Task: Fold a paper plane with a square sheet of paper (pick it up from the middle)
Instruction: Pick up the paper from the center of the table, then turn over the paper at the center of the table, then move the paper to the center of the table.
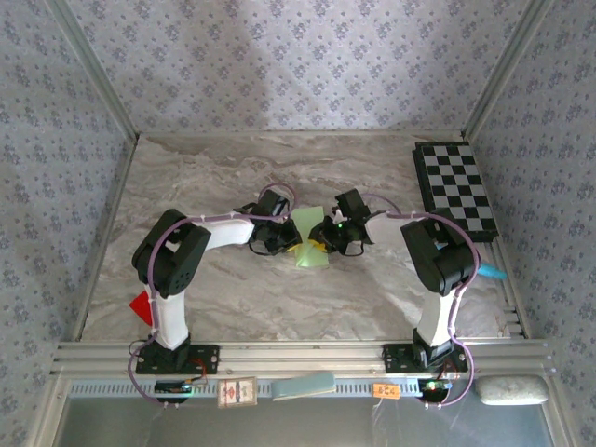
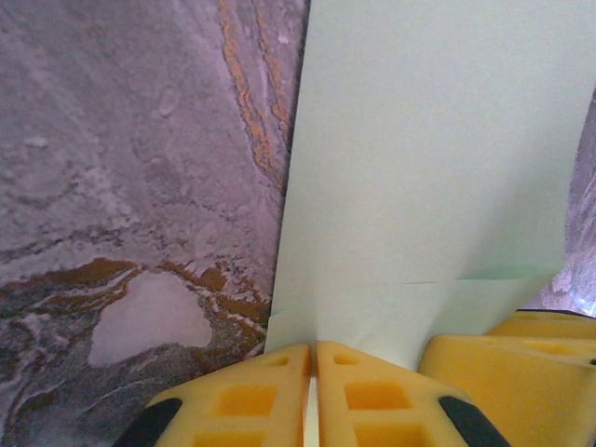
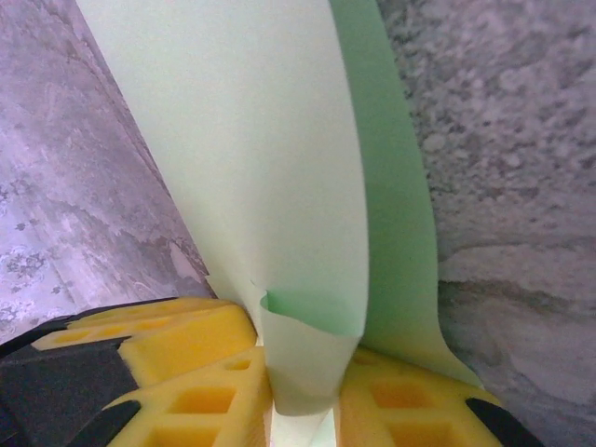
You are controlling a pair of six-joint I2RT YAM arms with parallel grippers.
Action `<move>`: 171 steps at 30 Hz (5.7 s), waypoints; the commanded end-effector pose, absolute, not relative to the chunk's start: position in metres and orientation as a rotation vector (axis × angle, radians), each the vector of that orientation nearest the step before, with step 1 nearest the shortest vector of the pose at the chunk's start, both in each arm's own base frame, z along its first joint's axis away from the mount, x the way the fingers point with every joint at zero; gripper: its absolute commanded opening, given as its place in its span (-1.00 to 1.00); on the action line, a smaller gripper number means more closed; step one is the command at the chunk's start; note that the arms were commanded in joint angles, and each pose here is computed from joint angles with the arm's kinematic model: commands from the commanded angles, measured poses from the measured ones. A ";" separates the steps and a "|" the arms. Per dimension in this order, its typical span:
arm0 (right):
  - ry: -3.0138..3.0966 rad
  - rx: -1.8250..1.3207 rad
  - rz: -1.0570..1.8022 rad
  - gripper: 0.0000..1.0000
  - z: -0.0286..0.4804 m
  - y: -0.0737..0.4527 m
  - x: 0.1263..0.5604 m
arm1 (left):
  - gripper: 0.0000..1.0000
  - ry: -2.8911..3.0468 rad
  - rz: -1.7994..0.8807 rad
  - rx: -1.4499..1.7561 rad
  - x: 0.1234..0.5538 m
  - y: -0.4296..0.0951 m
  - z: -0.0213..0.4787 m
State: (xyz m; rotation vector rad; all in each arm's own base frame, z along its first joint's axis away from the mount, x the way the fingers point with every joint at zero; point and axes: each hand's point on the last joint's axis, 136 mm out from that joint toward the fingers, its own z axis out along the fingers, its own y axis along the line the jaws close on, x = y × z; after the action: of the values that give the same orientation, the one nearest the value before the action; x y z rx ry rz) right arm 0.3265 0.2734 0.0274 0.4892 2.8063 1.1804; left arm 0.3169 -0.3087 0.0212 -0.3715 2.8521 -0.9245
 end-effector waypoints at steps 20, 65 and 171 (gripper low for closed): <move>2.787 0.456 1.186 -0.66 0.035 0.273 0.327 | -0.77 2.945 -0.812 -0.438 0.301 -0.289 -0.005; 2.152 0.121 1.885 -0.91 0.240 0.307 0.364 | 0.13 2.072 -1.753 -0.399 0.334 -0.279 0.229; 2.920 -0.606 0.711 -0.02 0.010 0.296 0.299 | 1.00 2.684 -0.809 -0.607 0.327 -0.165 0.095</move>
State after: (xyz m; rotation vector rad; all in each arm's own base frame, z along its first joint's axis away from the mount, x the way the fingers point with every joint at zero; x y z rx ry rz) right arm 0.3304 0.3314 0.0321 -0.3990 2.8253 0.8748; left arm 0.3254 -0.1554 0.0968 -0.6547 2.6788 -0.7261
